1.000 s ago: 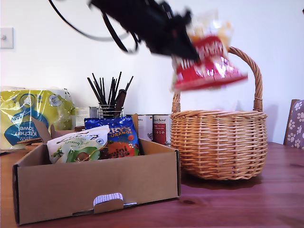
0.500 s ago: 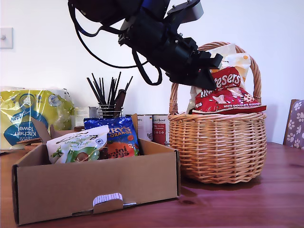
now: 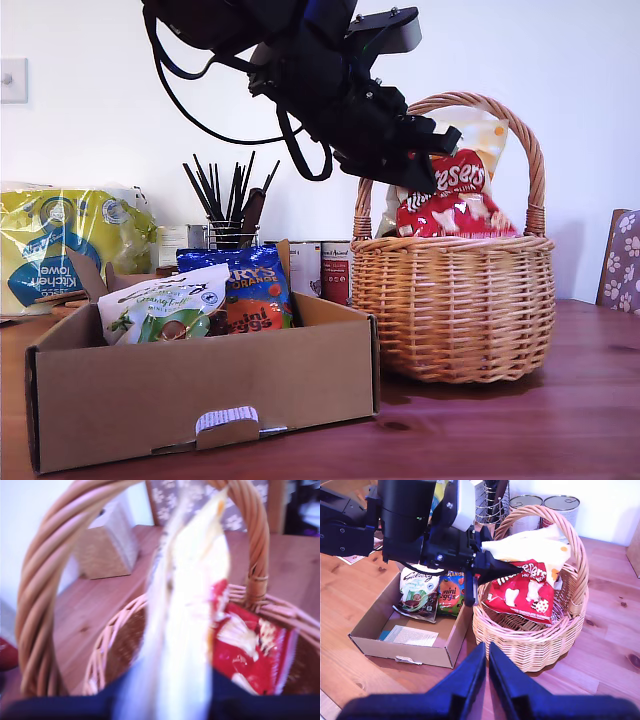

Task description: Move the bags of Easter eggs from the cardboard box on the left into the woven basket on the right side.

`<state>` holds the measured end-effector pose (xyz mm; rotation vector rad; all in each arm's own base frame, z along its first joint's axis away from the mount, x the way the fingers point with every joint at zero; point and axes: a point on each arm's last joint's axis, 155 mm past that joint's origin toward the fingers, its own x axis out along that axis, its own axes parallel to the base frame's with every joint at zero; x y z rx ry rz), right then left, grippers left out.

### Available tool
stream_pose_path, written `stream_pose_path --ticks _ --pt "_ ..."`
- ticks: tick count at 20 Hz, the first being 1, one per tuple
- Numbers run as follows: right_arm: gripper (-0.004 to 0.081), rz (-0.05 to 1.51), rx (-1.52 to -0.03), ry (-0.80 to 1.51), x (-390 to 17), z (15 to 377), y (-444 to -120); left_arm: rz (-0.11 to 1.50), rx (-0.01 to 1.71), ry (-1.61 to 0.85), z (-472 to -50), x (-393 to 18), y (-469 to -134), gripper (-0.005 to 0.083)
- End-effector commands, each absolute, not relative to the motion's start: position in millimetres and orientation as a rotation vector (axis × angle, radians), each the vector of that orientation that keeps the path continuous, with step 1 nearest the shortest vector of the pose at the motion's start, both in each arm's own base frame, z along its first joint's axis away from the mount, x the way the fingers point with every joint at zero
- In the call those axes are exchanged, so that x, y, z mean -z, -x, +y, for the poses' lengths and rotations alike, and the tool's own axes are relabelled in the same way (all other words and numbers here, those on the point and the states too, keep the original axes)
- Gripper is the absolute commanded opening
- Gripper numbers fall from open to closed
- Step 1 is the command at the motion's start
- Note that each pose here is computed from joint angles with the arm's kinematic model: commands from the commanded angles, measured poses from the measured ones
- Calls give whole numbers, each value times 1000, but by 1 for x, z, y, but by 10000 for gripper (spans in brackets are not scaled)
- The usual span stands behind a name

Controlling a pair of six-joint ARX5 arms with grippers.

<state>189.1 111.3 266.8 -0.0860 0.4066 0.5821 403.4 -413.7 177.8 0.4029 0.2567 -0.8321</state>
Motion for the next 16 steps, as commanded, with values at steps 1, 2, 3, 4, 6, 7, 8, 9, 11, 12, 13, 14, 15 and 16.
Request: stream_pose_path --ticks 1,2,3,4,6,7,8,9,11,12,13,14,15,16 --pt "-12 412 -586 90 -264 112 -189 272 810 -422 -414 -167 -405 482" --pt "-12 412 -586 90 -264 112 -189 274 800 -425 -412 -169 -405 482" --pt "-12 412 -586 90 -264 112 -189 275 778 -430 -409 -172 -408 482" --pt "-12 412 -586 90 -264 112 -189 272 759 -433 -406 -177 -409 482" --pt "-12 412 -586 90 -264 112 -189 269 737 -437 -403 -186 -410 481" --pt "-12 412 -586 90 -264 112 -189 276 739 -441 -403 -188 -409 480" --pt "-12 412 -586 90 -264 112 -189 285 742 -445 -402 -193 -407 474" --pt "-12 412 -586 91 -264 112 -189 298 747 -452 -401 -195 -403 439" --pt "-12 411 -587 94 -264 112 -189 323 754 -465 -394 -204 -393 289" --pt "-12 410 -587 97 -264 112 -189 332 756 -470 -390 -210 -388 183" --pt "-12 410 -588 97 -264 112 -189 342 758 -472 -384 -217 -383 61" --pt "-12 410 -588 97 -264 112 -189 354 763 -471 -379 -222 -377 -25" --pt "-12 410 -588 97 -264 112 -189 373 771 -464 -374 -227 -370 -21" --pt "-12 410 -588 97 -264 112 -189 401 791 -449 -369 -231 -360 -21"
